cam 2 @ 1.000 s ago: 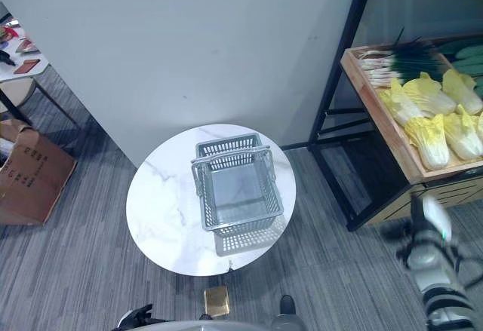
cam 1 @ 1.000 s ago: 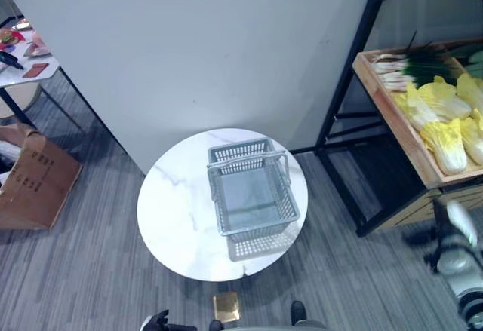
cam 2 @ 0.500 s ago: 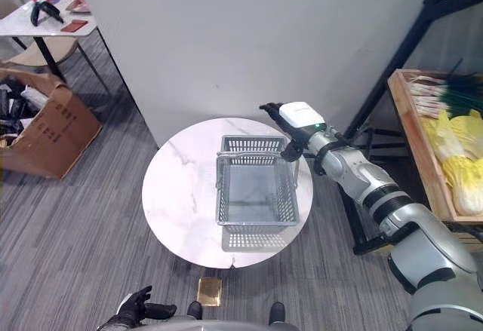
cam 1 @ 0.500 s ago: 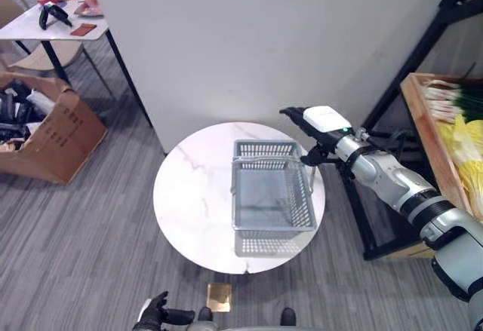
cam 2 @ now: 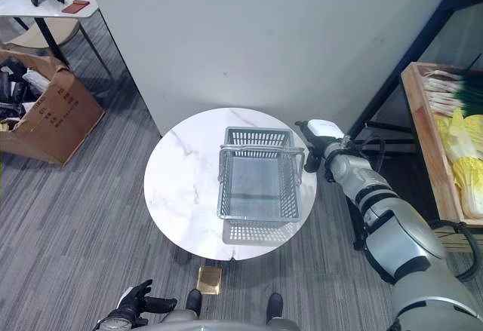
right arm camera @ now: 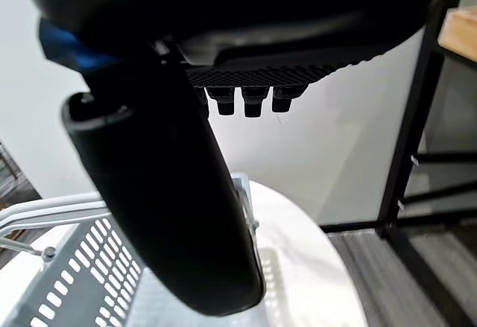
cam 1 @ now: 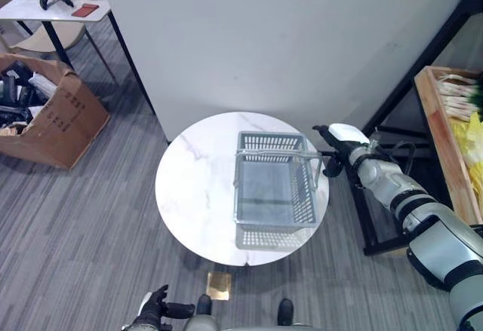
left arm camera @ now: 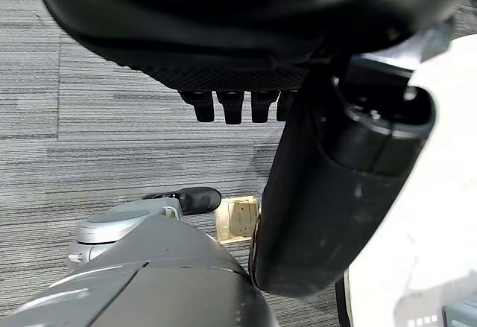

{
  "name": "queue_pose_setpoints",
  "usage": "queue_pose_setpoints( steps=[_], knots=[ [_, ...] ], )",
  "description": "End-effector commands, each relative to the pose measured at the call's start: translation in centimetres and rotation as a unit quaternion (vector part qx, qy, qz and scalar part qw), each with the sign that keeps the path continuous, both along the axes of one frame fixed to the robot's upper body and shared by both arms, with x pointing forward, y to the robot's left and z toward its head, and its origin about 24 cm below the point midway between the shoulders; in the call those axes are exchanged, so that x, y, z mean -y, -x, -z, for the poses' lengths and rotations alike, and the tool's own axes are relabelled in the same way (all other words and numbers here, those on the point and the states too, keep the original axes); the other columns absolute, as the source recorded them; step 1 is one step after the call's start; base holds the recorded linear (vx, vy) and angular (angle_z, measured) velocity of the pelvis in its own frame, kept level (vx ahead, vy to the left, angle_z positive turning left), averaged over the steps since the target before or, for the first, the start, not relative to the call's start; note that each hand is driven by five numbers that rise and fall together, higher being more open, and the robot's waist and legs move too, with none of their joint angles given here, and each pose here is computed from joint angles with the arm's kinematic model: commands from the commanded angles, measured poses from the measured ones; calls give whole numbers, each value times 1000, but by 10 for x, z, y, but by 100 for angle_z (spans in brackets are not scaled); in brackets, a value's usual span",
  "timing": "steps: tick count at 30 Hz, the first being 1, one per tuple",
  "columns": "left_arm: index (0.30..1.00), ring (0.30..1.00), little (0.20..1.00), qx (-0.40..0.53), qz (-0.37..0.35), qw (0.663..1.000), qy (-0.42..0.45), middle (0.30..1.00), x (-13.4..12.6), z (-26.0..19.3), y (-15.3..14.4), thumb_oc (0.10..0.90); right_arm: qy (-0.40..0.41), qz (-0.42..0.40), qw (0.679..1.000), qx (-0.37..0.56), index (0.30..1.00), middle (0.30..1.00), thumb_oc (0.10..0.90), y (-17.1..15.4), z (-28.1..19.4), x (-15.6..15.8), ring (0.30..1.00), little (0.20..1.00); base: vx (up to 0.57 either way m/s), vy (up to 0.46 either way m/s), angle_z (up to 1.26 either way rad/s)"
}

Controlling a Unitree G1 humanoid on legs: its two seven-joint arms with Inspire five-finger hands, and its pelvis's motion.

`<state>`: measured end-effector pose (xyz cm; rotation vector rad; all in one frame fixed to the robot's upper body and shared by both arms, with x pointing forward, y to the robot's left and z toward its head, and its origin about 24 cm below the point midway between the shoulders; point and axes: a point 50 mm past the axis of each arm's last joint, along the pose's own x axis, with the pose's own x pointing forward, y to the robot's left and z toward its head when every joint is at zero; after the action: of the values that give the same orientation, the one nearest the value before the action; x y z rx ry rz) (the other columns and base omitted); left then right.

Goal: Get the vegetables into the basket

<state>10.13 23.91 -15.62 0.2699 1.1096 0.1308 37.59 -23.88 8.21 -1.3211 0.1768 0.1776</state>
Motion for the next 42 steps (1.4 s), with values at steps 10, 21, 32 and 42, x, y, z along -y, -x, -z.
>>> queue_pose_setpoints(
  steps=[10,21,32,42],
  knots=[
    [1000,1000,1000,22,6,999,-31,1000,-9,-7,-20,900,-51,-51,981,180,1000,1000,900,-37,-107,-47,1000,1000,-4,1,6],
    [1000,1000,1000,25,21,999,-41,1000,-9,-9,-27,900,-32,27,992,123,300,300,400,-38,-75,-25,300,300,-3,3,7],
    [1000,1000,1000,9,56,998,-42,1000,-2,-6,-22,900,-37,89,991,91,300,300,400,-22,-45,11,300,300,-1,10,2],
    [1000,1000,1000,-41,44,997,-46,1000,-9,0,2,900,-58,-140,967,205,300,300,400,-13,-97,-62,300,300,8,17,-8]
  ],
)
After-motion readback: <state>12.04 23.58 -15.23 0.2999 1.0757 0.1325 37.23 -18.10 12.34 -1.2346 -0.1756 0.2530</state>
